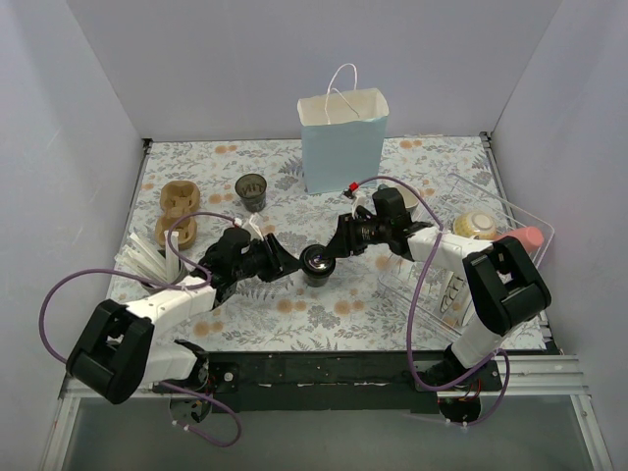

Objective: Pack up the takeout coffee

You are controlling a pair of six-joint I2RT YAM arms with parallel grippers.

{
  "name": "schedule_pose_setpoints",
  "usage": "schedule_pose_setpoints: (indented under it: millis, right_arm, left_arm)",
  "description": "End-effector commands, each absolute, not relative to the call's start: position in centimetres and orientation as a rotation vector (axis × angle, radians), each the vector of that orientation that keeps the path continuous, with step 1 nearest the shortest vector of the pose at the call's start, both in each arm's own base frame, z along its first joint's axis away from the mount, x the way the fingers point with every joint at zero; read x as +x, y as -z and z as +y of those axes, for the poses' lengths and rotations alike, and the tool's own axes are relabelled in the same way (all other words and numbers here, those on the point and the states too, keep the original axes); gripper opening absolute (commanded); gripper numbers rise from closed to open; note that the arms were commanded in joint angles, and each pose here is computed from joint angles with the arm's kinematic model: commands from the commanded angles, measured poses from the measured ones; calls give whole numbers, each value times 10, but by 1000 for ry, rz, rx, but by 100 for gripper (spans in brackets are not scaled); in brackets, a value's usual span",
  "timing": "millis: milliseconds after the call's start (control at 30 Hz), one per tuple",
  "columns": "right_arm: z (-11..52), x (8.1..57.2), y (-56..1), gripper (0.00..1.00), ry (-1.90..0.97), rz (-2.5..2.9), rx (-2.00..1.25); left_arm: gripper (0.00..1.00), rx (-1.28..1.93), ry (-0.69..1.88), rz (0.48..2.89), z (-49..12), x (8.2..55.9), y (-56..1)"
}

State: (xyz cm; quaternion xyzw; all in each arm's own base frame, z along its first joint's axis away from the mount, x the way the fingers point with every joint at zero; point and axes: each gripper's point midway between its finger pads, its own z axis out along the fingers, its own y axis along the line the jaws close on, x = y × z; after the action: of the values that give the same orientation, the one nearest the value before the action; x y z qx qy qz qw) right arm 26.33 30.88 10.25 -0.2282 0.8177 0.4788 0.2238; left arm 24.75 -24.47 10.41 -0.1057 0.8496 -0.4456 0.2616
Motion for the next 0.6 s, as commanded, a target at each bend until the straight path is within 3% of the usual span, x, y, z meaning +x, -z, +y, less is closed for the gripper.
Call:
schedule_pose_setpoints:
  millis: [0, 167, 367, 467, 567]
  right_arm:
    - [263, 222, -7, 31, -1067, 2663, -605]
    - [263, 218, 5, 30, -1077, 2686, -637]
    - [259, 215, 16, 31, -1060, 2702, -670]
    - [258, 213, 18, 31, -1057, 2705, -714]
    - [259, 215, 15, 33, -1059, 2707, -758]
  left_arm:
    - [29, -237, 1100, 2266, -241, 266, -97]
    - [18, -228, 1130, 2284, -247, 266, -85]
    - [10, -480, 1078, 2551, -232, 219, -5]
    - [11, -456, 1081, 2574, -239, 206, -1]
    - [16, -390, 1102, 2520, -248, 221, -30]
